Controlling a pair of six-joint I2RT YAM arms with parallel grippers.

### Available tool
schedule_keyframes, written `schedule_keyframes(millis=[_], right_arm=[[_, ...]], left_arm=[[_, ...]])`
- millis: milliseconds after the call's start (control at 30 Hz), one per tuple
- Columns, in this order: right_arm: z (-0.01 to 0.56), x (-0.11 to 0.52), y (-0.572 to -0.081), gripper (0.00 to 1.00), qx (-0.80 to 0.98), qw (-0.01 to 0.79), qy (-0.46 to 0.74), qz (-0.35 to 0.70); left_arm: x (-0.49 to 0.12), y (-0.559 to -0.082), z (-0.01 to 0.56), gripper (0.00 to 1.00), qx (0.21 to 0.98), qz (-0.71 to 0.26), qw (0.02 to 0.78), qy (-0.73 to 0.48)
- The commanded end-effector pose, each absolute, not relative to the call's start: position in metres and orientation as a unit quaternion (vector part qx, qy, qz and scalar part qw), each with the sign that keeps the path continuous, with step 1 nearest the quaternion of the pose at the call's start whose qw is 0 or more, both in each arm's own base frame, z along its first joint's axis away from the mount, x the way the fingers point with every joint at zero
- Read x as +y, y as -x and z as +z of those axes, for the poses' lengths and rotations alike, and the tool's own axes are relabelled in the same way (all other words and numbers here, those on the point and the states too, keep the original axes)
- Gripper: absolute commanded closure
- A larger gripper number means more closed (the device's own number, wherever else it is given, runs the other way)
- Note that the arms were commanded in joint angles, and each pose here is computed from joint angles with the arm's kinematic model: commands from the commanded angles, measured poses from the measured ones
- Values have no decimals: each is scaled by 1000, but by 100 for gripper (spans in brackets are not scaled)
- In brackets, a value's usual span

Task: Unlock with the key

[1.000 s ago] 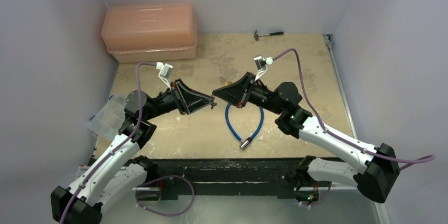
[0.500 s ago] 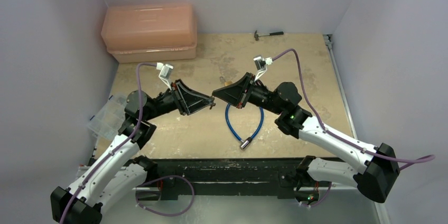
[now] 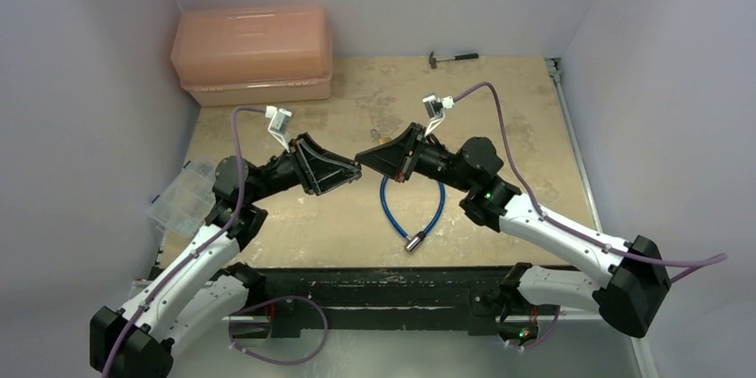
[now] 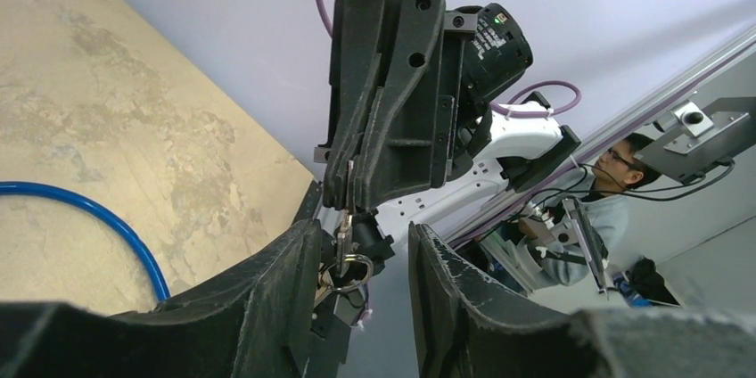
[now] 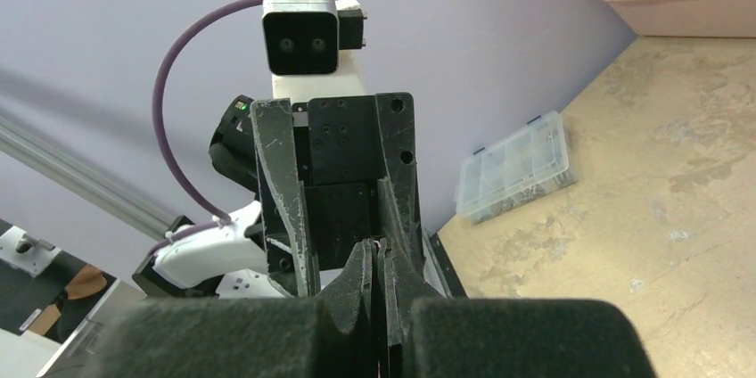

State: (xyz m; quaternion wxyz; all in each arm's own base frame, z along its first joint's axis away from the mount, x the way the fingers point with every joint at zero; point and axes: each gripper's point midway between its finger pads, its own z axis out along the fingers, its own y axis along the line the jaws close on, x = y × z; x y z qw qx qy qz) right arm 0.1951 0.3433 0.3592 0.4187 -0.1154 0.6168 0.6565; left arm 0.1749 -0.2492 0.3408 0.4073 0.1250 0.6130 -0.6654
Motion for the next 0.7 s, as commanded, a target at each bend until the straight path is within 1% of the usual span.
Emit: schedule_keyframes(millis=[0,267,533,667], right_arm=[[382,343,-191,100,585,427,127,678],[378,342,-188,100,591,422,127,676],[377,339,-189,100,596,430,127,666],[375,337,-189,100,598,430,126,664]], left_arm=[[-250,-167,354,59,581,-686,413,-143],[-250,-168,349,69,594,-677,410,-144],[-247,-169,343,70,610,-660,416,-138],[-247,-172,343,73,614,-655,420,-134]])
